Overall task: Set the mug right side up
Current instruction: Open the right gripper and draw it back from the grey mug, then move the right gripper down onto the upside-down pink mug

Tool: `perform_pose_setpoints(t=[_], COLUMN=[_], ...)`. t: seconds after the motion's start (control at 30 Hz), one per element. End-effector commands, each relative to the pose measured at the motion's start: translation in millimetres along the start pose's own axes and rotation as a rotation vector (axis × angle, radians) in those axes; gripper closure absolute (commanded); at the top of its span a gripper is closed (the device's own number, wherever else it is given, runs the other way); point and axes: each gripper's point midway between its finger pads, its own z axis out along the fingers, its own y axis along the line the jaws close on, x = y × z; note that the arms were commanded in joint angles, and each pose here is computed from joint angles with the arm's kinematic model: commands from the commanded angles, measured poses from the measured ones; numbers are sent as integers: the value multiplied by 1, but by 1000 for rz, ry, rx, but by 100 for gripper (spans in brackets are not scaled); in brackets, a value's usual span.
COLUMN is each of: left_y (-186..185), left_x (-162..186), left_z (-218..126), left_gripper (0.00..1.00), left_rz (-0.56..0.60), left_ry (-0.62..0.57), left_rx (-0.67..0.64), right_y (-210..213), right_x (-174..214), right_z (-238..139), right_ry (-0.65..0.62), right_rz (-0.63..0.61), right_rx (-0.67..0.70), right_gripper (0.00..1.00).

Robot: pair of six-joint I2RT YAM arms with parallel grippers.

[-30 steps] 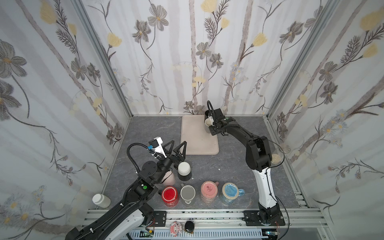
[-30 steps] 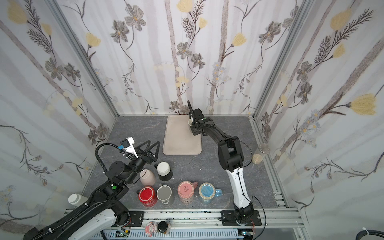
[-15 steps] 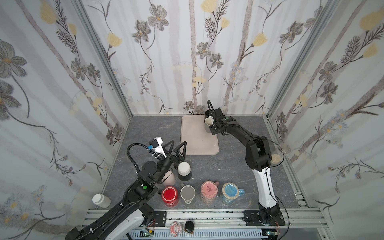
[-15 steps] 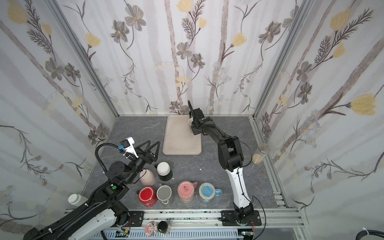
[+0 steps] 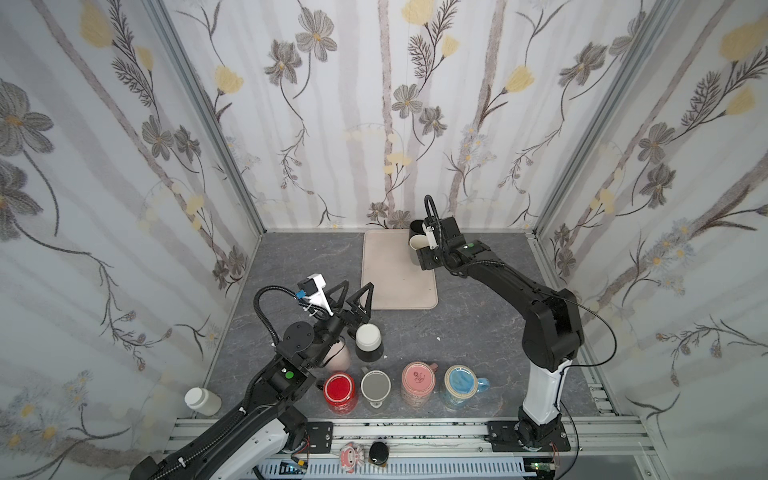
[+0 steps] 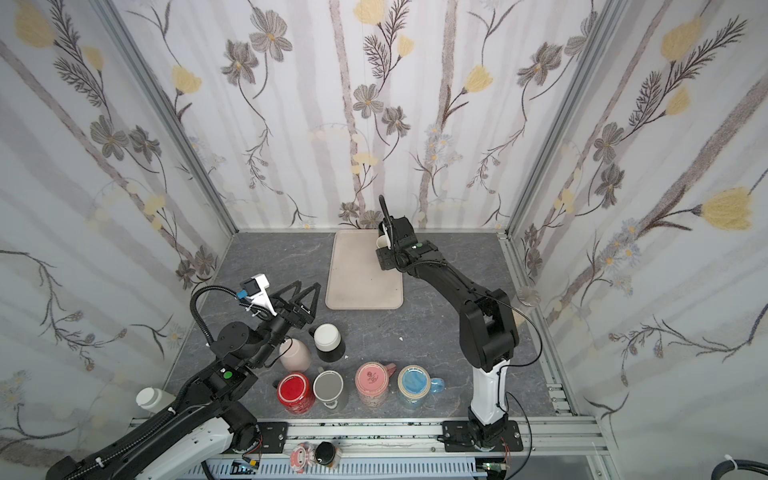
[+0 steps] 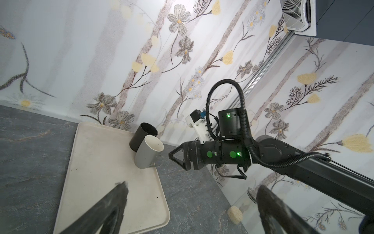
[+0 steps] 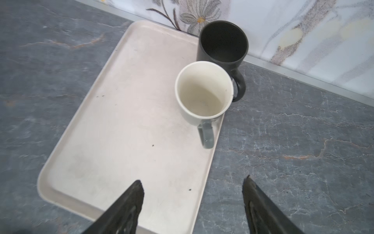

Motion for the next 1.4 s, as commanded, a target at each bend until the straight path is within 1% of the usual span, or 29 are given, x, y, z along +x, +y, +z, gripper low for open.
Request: perform_pose_setpoints(t=[0.0,0.1,0.2,0.4,0.47,0.6,0.7,0.83,1.03,1.2,1.37], left_y=[3,7,7,9,10,11,11,12,16,17,17], left_x=[-1,5,10,17,19,23,25,26,27,27,28], left_z=[0,0,1,1,1,3,5,6,4,4,5], left_gripper=[0,0,0,0,0,0,0,0,0,0,0], left_rz=[-10,-10,-7,-7,-9,-9,-13,-15,-13,-15,-14], left_ry=[-1,21,45,63,63,73,76,80,79,79,83], left_rx=[-22,-38,-30,-28,-25,-24,-22,-21,-38,-43,-45], right_y=[29,52,67,90,94,97,110,134,155,168,168], right_x=[-1,26,52,124,145,174,191,218,251,257,265], right_z=[-29,-57,-85,-137,-151,-178,-194,-203,-204,-206,-194], right_ry=[-116,-123,-113,-21,13,82,125,205,303,317,337], right_rz=[33,9,4,-73,-78,-79,-94,-168,-292,-318,-355], right_rx=[-95,-154,-192,-226,-237,-230,-288,-353,-359,-400,-362], right_gripper=[20,13,0,0,0,0,0,0,0,0,0])
